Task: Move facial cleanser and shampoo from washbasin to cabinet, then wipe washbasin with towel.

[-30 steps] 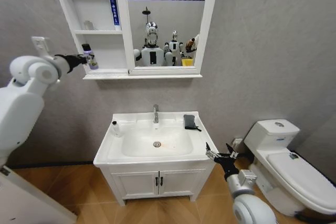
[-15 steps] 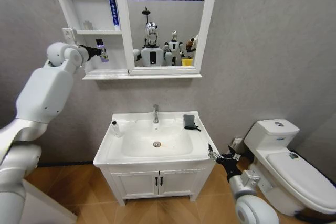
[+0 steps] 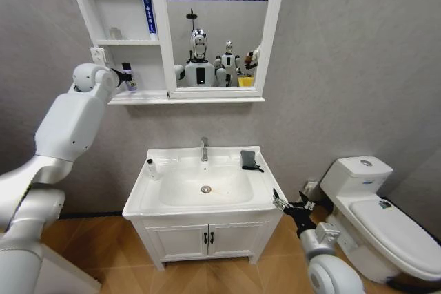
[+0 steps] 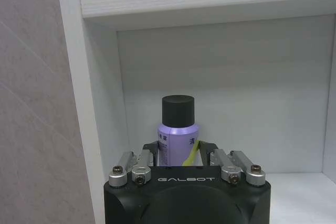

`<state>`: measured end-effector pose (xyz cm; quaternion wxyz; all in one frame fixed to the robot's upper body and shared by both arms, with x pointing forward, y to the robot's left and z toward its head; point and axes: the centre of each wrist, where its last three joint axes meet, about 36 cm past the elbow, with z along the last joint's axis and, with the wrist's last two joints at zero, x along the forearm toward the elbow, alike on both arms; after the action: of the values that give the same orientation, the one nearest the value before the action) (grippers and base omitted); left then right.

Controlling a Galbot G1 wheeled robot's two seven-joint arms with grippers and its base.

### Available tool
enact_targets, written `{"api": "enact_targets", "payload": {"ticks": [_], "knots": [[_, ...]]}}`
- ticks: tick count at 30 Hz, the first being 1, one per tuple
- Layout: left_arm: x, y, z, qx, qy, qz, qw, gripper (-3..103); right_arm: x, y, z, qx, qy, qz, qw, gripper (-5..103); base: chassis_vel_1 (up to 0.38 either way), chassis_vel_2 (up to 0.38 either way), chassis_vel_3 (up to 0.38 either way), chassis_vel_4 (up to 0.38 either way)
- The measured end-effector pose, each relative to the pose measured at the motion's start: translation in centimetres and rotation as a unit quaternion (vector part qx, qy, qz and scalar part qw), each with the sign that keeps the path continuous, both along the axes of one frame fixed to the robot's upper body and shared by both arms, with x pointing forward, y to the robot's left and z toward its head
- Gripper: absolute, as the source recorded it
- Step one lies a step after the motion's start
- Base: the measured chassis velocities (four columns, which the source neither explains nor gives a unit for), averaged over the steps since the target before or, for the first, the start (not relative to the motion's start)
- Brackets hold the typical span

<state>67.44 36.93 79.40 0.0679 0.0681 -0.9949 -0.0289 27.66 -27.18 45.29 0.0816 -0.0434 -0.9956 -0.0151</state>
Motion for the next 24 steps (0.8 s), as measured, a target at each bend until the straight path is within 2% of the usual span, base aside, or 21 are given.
{"api": "enact_targets", "payload": {"ticks": [1,3,6,8,9,10,12,13,15,16,18,19,23,24], "knots": [[0.1,0.0,-0.1,-0.001,-0.003,0.001,1.0000,39,0.0,0.0,0.0,-0.001,0.000,0.001,1.000,100,0.000,0.000,0.000,0.000],[0.2,0.0,-0.3,-0.001,-0.005,0.003,1.0000,42,0.1,-0.1,0.1,-0.003,-0.001,0.002,1.000,100,0.000,0.000,0.000,0.000],[0.3,0.0,-0.3,-0.003,-0.009,0.002,1.0000,58,0.2,-0.2,0.2,-0.003,-0.003,0.003,1.000,100,0.000,0.000,0.000,0.000],[0.3,0.0,-0.3,-0.003,-0.009,0.000,0.9999,58,0.2,-0.2,0.2,-0.003,-0.003,0.003,1.000,100,0.000,0.000,0.000,0.000],[0.3,0.0,-0.3,-0.004,-0.011,-0.002,0.9999,69,0.3,-0.2,0.2,-0.003,-0.003,0.002,1.000,100,0.000,0.000,0.000,0.000],[0.3,0.0,-0.3,-0.004,-0.011,-0.002,0.9999,69,0.3,-0.2,0.2,-0.003,-0.003,0.002,1.000,100,0.000,0.000,0.000,0.000],[0.3,0.0,-0.2,-0.006,-0.012,-0.001,0.9999,80,0.2,-0.1,0.2,-0.002,-0.003,0.002,1.000,100,0.000,0.000,0.000,0.000],[0.3,0.0,-0.2,-0.006,-0.012,-0.001,0.9999,80,0.2,-0.1,0.2,-0.002,-0.003,0.002,1.000,100,0.000,0.000,0.000,0.000],[-0.1,0.3,0.0,-0.005,-0.018,0.001,0.9998,90,0.2,-0.1,0.2,-0.002,-0.003,0.001,1.000,100,0.000,0.000,0.000,0.000],[-0.1,0.3,0.0,-0.005,-0.018,0.001,0.9998,90,0.2,-0.1,0.2,-0.002,-0.003,0.001,1.000,100,0.000,0.000,0.000,0.000],[-1.1,0.8,0.3,-0.005,-0.027,0.007,0.9996,98,0.1,-0.2,0.3,-0.003,-0.003,0.001,1.000,100,0.000,0.000,0.000,0.000],[-1.1,0.8,0.3,-0.005,-0.027,0.007,0.9996,98,0.1,-0.2,0.3,-0.003,-0.003,0.001,1.000,100,0.000,0.000,0.000,0.000],[-6.2,0.9,1.1,-0.002,-0.054,-0.003,0.9986,100,0.1,-0.1,0.3,-0.005,-0.003,0.000,1.000,100,0.000,0.000,0.000,0.000],[-6.2,0.9,1.1,-0.002,-0.054,-0.003,0.9986,100,0.1,-0.1,0.3,-0.005,-0.003,0.000,1.000,100,0.000,0.000,0.000,0.000]]}}
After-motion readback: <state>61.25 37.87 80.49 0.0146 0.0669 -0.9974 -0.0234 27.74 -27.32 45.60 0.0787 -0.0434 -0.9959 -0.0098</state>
